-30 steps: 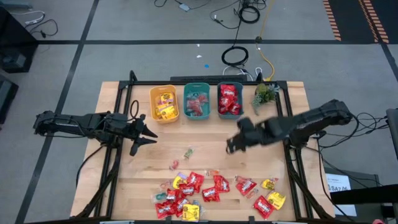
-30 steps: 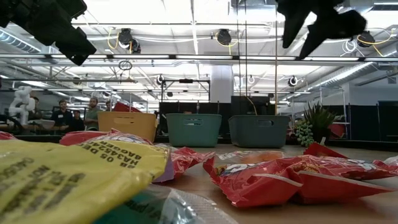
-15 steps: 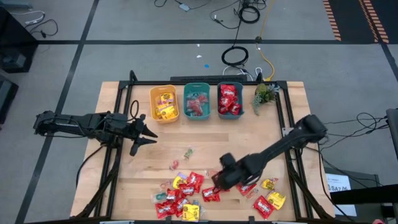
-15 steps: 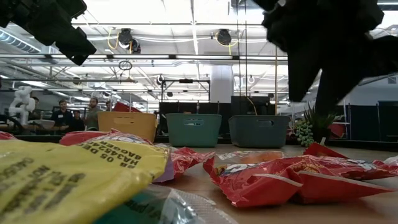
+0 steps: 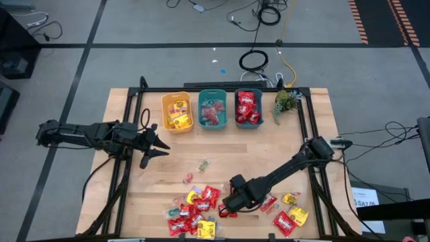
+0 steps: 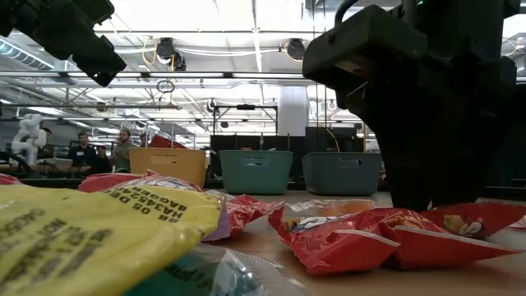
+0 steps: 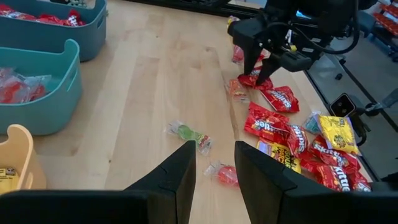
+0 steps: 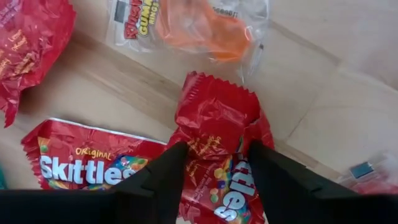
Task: Sort candy
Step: Put the red candy into the blue bin, then put the orange gummy candy into the green bin
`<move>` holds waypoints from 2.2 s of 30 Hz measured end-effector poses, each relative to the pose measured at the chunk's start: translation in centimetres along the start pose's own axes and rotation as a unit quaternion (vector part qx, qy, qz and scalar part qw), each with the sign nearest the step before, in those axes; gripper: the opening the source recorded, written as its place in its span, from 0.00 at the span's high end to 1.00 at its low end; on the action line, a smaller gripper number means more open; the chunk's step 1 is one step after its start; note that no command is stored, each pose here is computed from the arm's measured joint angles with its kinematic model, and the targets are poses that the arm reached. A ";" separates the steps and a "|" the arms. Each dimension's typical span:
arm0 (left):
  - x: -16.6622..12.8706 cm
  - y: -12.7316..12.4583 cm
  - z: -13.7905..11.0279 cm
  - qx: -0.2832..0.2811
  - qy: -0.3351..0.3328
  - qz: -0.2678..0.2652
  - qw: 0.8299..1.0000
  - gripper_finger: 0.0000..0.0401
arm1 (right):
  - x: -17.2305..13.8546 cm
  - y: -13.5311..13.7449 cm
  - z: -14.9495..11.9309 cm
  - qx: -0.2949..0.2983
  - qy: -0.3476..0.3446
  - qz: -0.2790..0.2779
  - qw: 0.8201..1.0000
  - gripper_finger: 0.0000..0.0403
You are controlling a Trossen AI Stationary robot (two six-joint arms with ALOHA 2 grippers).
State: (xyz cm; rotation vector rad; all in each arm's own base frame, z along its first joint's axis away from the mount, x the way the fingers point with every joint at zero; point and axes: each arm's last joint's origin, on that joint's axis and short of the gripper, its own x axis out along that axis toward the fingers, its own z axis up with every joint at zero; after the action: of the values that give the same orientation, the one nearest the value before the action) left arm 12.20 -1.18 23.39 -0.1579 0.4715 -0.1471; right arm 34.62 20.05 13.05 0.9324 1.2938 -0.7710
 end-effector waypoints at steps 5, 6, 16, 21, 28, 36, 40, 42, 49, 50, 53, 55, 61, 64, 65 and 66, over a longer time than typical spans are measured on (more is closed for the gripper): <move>0.0 0.0 0.0 0.000 0.000 -0.001 1.000 0.70 | 0.1 -0.1 -0.1 -0.002 0.002 -0.003 1.000 0.75; 0.0 0.0 0.0 0.000 0.000 -0.001 1.000 0.70 | 0.0 -0.1 -0.1 -0.002 0.003 -0.001 1.000 0.80; 0.0 0.0 0.0 0.000 0.000 -0.002 1.000 0.70 | -4.7 -1.2 0.2 -0.015 -0.031 0.012 0.999 0.98; 0.0 0.0 0.0 0.000 -0.002 -0.003 1.000 0.70 | -9.1 -2.9 0.9 -0.005 -0.077 0.011 0.997 1.00; 0.0 0.0 0.1 0.001 -0.004 -0.003 1.000 0.70 | -14.9 -6.6 4.9 0.019 -0.177 -0.015 0.984 1.00; 0.0 -0.1 0.3 0.004 -0.016 -0.005 1.000 0.70 | -18.0 -10.3 14.0 -0.001 -0.243 -0.068 0.968 1.00; 0.0 -0.1 0.3 0.005 -0.015 -0.004 1.000 0.70 | -18.3 -12.1 18.7 0.000 -0.261 -0.097 0.961 1.00; 0.0 -0.1 0.3 0.005 -0.015 -0.004 1.000 0.70 | -18.2 -12.9 20.8 0.003 -0.267 -0.104 0.958 1.00; 0.0 -0.1 0.3 0.005 -0.015 -0.004 1.000 0.70 | -17.8 -15.1 26.5 0.007 -0.297 -0.113 0.948 0.95; 0.0 -0.1 0.3 0.005 -0.014 -0.004 1.000 0.70 | -17.7 -15.4 27.1 0.008 -0.300 -0.115 0.947 0.93; 0.0 -0.1 0.3 0.003 -0.014 -0.003 1.000 0.70 | -17.4 -16.4 28.5 0.009 -0.290 -0.116 0.950 0.85; 0.0 0.0 0.3 0.002 -0.014 -0.003 1.000 0.70 | -17.1 -17.0 29.2 0.013 -0.275 -0.111 0.955 0.78; 0.0 0.0 0.3 0.001 -0.015 0.000 1.000 0.70 | -17.0 -17.6 29.7 0.021 -0.263 -0.117 0.957 0.56; 0.0 0.0 0.3 0.001 -0.015 0.005 1.000 0.70 | -17.0 -17.6 29.6 0.009 -0.262 -0.120 0.958 0.48; 0.0 0.0 0.3 0.001 -0.016 0.006 1.000 0.70 | -17.0 -17.6 29.6 0.007 -0.262 -0.120 0.958 0.46; 0.0 0.0 0.3 0.001 -0.016 0.006 1.000 0.70 | -17.0 -17.6 29.6 0.007 -0.262 -0.121 0.958 0.44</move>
State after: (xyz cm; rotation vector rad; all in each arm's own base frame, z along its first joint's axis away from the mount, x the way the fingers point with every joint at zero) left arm 12.33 -1.14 23.65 -0.1544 0.4404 -0.1328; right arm 29.80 -14.87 28.31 0.5285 0.9379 -1.1308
